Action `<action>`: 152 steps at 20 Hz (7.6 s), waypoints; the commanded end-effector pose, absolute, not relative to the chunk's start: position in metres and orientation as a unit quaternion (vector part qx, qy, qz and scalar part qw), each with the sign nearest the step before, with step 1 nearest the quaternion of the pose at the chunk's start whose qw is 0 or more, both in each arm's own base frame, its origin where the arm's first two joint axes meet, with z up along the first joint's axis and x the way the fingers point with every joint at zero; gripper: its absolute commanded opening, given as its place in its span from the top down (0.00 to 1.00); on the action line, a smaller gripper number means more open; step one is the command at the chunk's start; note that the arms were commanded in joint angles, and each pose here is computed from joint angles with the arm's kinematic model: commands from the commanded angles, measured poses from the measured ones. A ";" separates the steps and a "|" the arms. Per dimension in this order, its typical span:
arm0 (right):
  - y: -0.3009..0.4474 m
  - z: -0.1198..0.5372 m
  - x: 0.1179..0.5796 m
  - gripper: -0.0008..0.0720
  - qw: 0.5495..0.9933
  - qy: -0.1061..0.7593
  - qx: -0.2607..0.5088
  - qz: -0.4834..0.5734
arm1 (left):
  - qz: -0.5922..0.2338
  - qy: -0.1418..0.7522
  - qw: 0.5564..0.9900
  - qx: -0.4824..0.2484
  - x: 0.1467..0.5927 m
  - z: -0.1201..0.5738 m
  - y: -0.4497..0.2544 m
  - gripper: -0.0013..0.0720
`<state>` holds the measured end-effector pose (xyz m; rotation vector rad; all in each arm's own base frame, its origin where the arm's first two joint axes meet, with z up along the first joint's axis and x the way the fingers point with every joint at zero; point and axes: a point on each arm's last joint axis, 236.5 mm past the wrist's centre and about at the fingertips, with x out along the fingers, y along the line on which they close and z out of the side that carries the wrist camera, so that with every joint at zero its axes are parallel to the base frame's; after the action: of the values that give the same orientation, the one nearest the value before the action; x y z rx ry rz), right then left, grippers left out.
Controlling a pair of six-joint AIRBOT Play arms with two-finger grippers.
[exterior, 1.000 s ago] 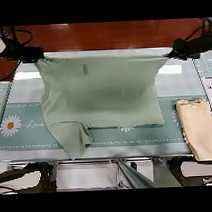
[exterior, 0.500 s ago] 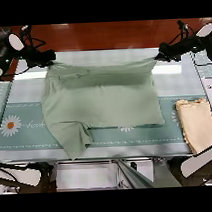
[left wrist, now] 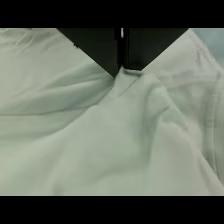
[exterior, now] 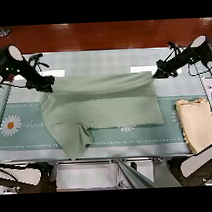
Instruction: Fold the shirts.
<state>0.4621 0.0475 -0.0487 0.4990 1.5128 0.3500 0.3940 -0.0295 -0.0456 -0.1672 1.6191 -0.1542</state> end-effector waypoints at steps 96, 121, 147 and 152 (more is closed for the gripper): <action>0.062 -0.040 0.509 0.96 0.732 0.564 0.352 0.146 | -0.113 0.538 0.726 -0.413 0.503 -0.039 -0.036 0.93; 0.100 -0.069 0.464 0.96 0.646 0.656 0.339 0.194 | -0.171 0.512 0.813 -0.219 0.356 0.013 -0.139 0.64; 0.077 0.100 0.290 0.96 0.824 0.509 0.204 0.141 | -0.453 0.636 0.608 -0.143 0.278 -0.060 -0.506 0.94; 0.106 0.115 0.297 0.96 0.825 0.490 0.211 0.187 | -0.363 0.584 0.705 -0.172 0.411 0.021 -0.358 0.94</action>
<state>0.2921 0.0891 0.1052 0.4471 1.0716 0.3429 0.3621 -0.4398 -0.0116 -0.3976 1.3440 -0.9388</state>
